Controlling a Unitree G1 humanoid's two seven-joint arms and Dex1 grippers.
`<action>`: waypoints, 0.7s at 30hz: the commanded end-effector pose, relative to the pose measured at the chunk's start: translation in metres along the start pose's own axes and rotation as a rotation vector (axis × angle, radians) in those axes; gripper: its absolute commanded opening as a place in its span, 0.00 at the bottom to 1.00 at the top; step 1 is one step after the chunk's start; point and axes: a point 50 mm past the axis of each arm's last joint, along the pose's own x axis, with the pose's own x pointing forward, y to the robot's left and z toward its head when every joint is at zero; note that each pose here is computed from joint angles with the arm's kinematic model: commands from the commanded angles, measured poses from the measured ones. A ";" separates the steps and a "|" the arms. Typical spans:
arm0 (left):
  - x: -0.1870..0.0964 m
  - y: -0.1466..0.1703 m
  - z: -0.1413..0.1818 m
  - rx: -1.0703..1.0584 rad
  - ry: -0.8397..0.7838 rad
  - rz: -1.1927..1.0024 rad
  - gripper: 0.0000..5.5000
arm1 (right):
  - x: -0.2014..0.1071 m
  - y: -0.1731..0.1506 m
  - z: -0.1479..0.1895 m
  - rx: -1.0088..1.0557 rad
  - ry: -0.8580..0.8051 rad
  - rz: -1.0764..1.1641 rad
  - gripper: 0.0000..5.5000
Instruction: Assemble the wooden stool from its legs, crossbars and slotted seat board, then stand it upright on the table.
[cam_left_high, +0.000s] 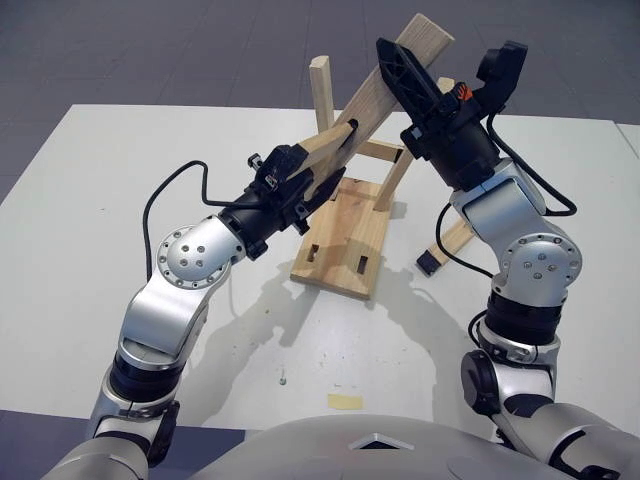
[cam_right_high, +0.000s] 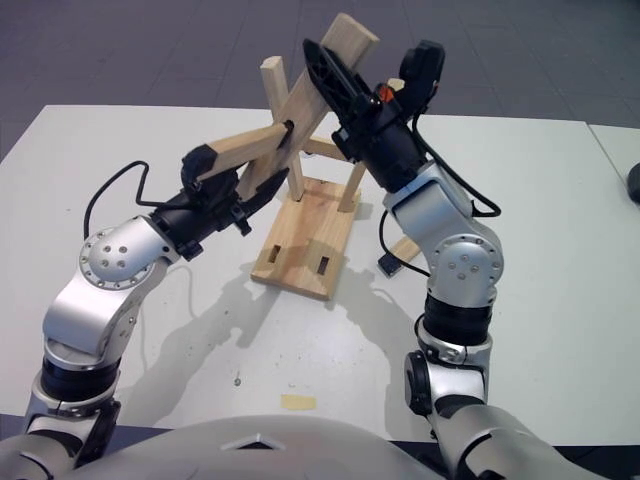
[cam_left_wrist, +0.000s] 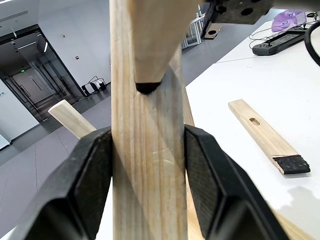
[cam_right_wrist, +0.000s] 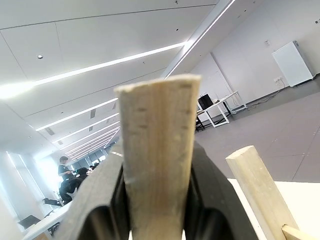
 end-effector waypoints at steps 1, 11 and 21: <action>0.000 0.003 -0.001 0.008 0.005 0.033 0.37 | -0.005 -0.003 -0.009 -0.009 0.035 -0.038 0.19; 0.000 0.003 -0.002 -0.004 0.004 0.033 0.37 | -0.008 -0.002 -0.021 -0.055 0.087 -0.030 0.19; -0.003 -0.001 -0.007 -0.055 0.048 -0.023 0.37 | -0.019 -0.012 -0.032 0.018 0.112 -0.099 0.19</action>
